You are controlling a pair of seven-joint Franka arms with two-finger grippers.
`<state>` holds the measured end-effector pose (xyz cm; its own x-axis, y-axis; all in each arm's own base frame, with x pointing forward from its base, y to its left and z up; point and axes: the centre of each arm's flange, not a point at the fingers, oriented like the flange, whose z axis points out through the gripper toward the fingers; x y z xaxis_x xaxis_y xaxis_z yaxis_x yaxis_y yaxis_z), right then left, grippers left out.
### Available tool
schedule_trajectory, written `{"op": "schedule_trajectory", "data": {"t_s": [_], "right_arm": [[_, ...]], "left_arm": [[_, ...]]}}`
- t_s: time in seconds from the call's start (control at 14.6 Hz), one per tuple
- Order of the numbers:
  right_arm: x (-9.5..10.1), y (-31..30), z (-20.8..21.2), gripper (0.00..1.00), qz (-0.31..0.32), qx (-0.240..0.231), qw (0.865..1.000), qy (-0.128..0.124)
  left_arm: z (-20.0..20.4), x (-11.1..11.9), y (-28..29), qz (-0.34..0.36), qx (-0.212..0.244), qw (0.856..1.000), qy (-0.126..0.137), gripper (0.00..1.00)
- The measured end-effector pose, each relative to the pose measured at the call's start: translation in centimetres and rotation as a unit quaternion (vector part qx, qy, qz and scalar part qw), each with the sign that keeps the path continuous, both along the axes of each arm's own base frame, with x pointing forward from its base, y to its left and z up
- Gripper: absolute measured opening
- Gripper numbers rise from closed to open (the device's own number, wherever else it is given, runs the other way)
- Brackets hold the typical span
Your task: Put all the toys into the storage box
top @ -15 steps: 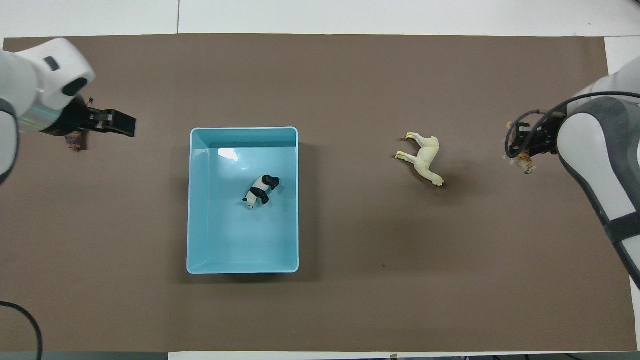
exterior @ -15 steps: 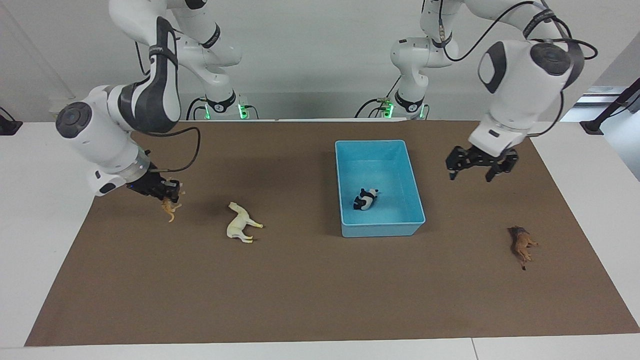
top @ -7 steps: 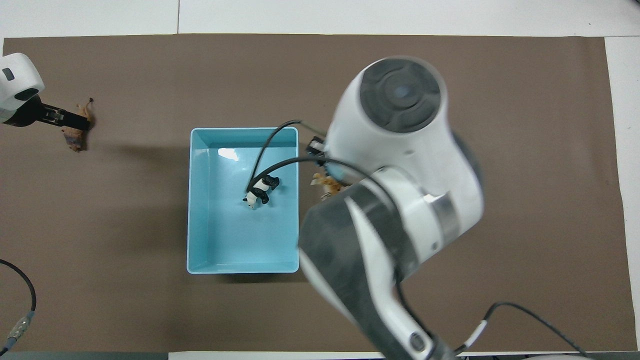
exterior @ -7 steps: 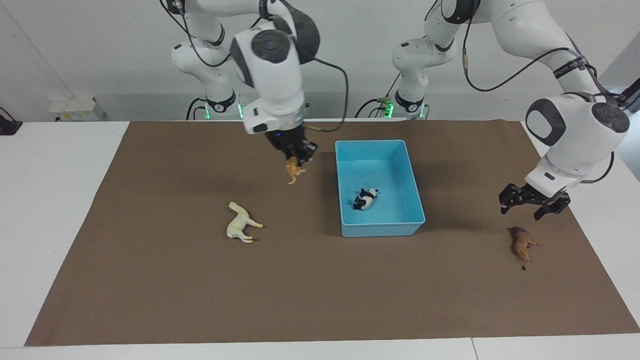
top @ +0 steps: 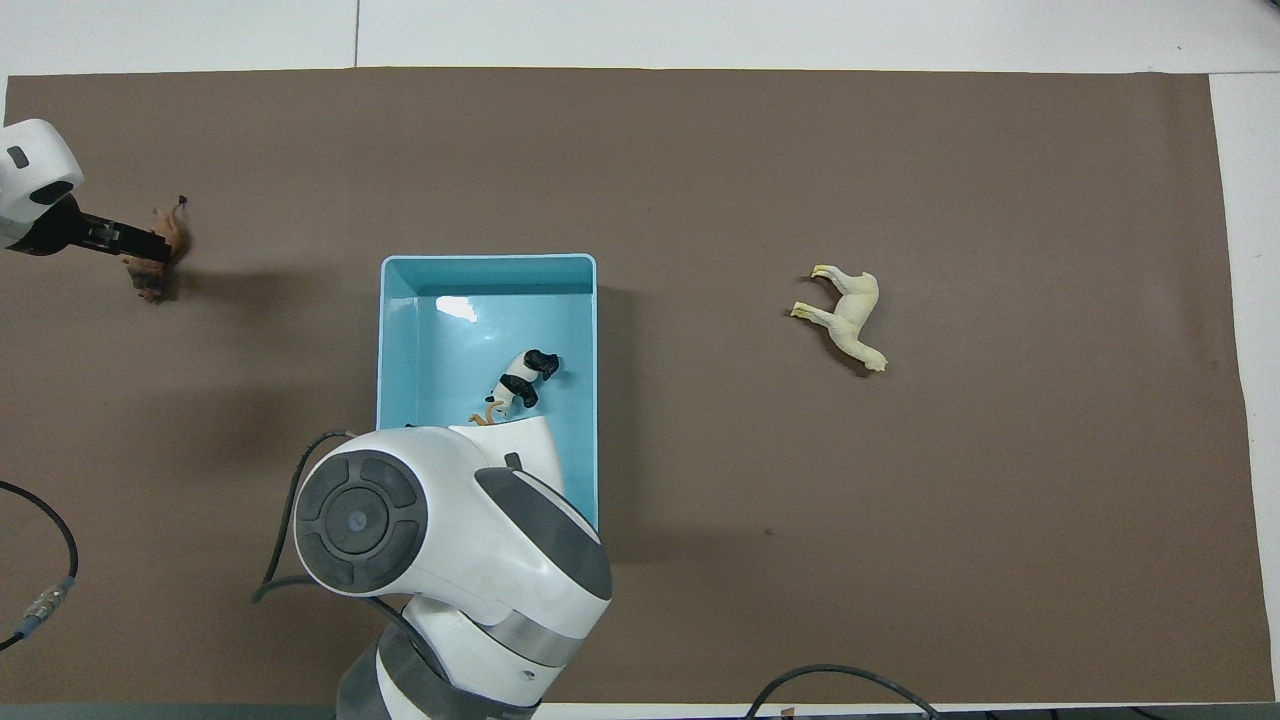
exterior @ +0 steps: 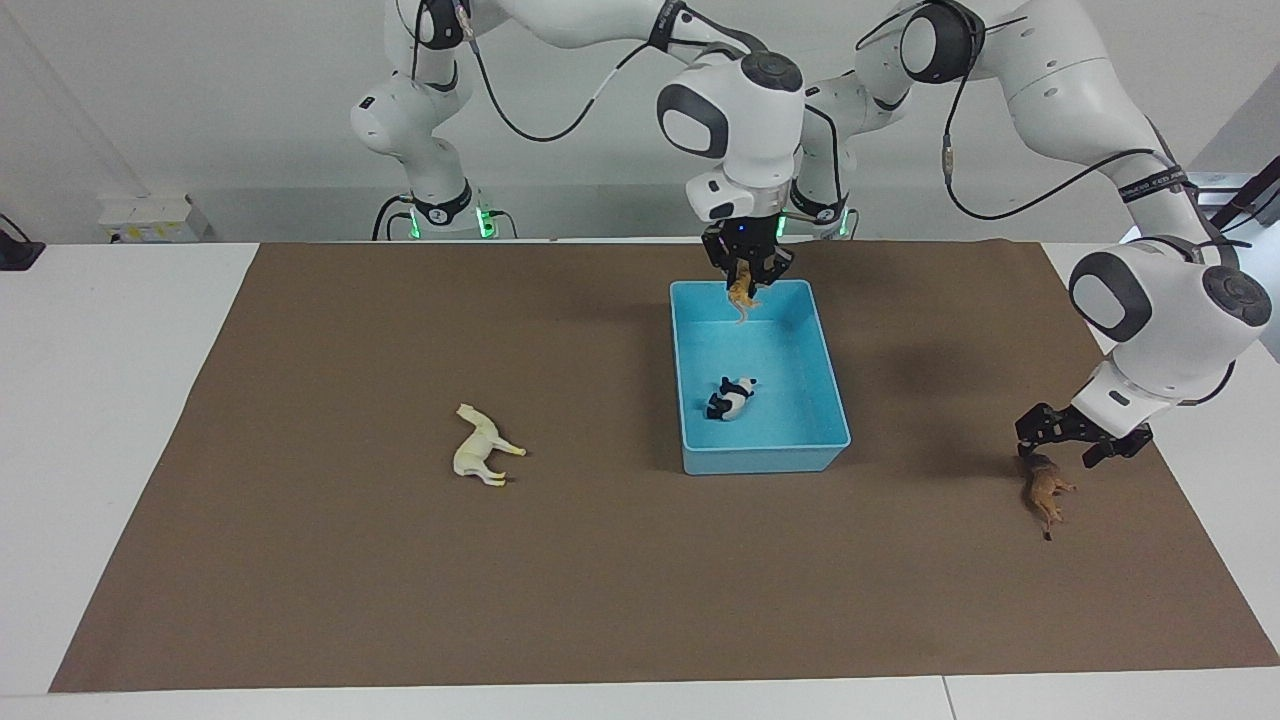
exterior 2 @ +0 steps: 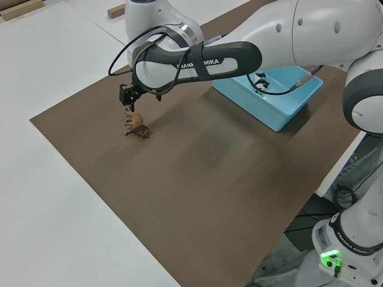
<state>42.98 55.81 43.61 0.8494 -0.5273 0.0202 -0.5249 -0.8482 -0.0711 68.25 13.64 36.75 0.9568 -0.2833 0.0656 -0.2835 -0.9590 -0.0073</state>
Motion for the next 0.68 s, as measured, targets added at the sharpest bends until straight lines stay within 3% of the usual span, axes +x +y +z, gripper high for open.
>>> {"op": "schedule_trajectory", "data": {"t_s": [0.14,0.21,0.48,0.55,0.68], "right_arm": [[0.9,0.3,-1.5,0.37,-0.004,-0.005,1.000,-0.001],[1.4,0.1,-1.3,0.45,-0.012,-0.003,1.000,-0.002],[3.3,-1.7,0.3,0.90,-0.055,-0.012,0.998,0.005],[4.6,-3.2,1.2,0.99,-0.067,-0.016,0.998,0.005],[8.3,-8.6,3.5,1.00,-0.055,-0.030,0.998,0.014]], "left_arm": [[-0.8,0.3,0.8,0.004,0.002,1.000,-0.004,1.00],[-1.1,0.4,1.1,0.005,0.002,1.000,-0.005,1.00],[-2.3,1.0,1.9,0.001,0.005,1.000,-0.009,1.00],[-2.5,1.1,2.2,0.001,0.007,1.000,-0.014,1.00],[-2.7,1.2,2.5,-0.001,0.012,1.000,-0.018,1.00]]}}
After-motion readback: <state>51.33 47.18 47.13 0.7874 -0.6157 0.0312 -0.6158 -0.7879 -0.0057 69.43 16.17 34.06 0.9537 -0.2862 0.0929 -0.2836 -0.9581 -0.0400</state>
